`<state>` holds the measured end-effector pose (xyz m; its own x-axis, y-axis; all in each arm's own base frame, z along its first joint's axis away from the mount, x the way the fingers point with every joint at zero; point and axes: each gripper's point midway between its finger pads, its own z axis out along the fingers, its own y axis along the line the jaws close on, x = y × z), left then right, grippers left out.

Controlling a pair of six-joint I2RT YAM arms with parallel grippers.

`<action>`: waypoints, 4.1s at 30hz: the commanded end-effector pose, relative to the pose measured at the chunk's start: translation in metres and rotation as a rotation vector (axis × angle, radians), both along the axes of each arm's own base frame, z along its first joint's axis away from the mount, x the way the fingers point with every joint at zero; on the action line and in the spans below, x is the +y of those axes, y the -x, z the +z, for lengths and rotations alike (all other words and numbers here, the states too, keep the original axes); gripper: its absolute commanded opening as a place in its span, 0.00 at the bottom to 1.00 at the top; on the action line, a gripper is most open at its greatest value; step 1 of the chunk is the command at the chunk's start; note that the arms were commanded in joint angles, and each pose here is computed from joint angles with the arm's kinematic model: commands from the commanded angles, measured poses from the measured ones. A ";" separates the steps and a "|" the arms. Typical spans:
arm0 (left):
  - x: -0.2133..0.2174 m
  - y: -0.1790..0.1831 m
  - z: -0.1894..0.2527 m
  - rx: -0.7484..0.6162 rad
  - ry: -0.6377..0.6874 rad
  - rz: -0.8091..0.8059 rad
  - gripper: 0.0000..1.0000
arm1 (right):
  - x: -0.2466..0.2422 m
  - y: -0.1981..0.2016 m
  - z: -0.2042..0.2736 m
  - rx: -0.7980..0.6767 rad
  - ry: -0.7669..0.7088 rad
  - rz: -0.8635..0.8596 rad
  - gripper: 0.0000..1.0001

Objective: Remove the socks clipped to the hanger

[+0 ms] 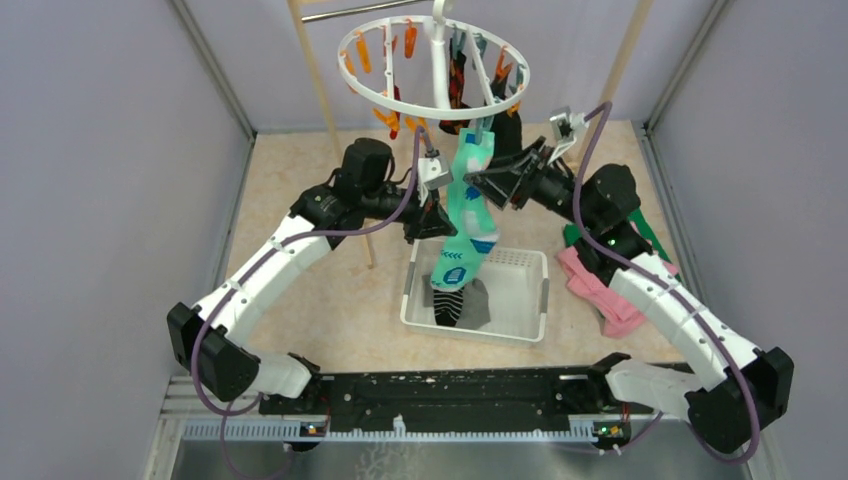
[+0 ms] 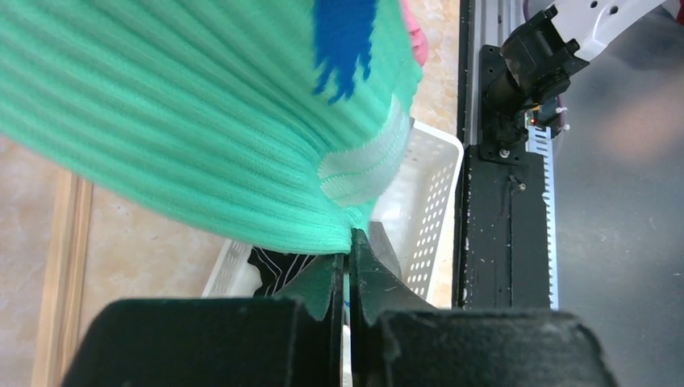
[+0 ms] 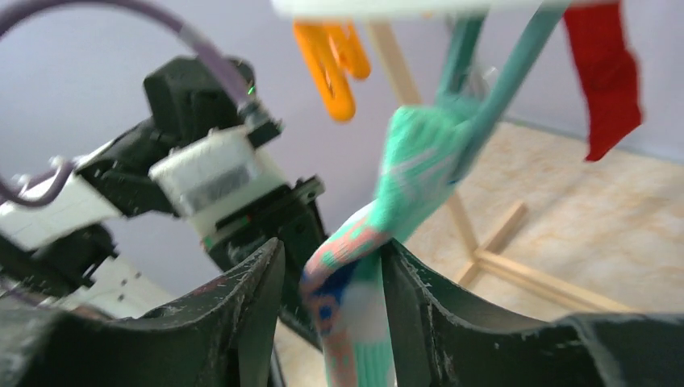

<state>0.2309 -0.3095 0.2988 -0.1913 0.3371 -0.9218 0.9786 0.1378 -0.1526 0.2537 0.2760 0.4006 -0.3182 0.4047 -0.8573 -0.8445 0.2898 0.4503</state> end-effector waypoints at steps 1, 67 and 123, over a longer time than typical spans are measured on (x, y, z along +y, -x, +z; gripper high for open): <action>0.000 0.002 0.020 -0.081 0.054 -0.010 0.00 | -0.018 -0.033 0.045 -0.083 0.030 -0.233 0.48; 0.009 0.003 0.011 -0.084 0.034 0.038 0.00 | -0.011 -0.085 0.086 -0.124 0.018 -0.358 0.26; 0.058 -0.081 0.090 -0.218 0.068 0.413 0.99 | -0.106 -0.136 -0.035 -0.252 0.323 -0.515 0.87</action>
<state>0.2971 -0.2630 0.3655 -0.0873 0.2803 -0.9559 0.8812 0.4693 0.0572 0.3616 0.1442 0.3273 -0.1333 0.2174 -0.9669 -0.4466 0.8578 0.2544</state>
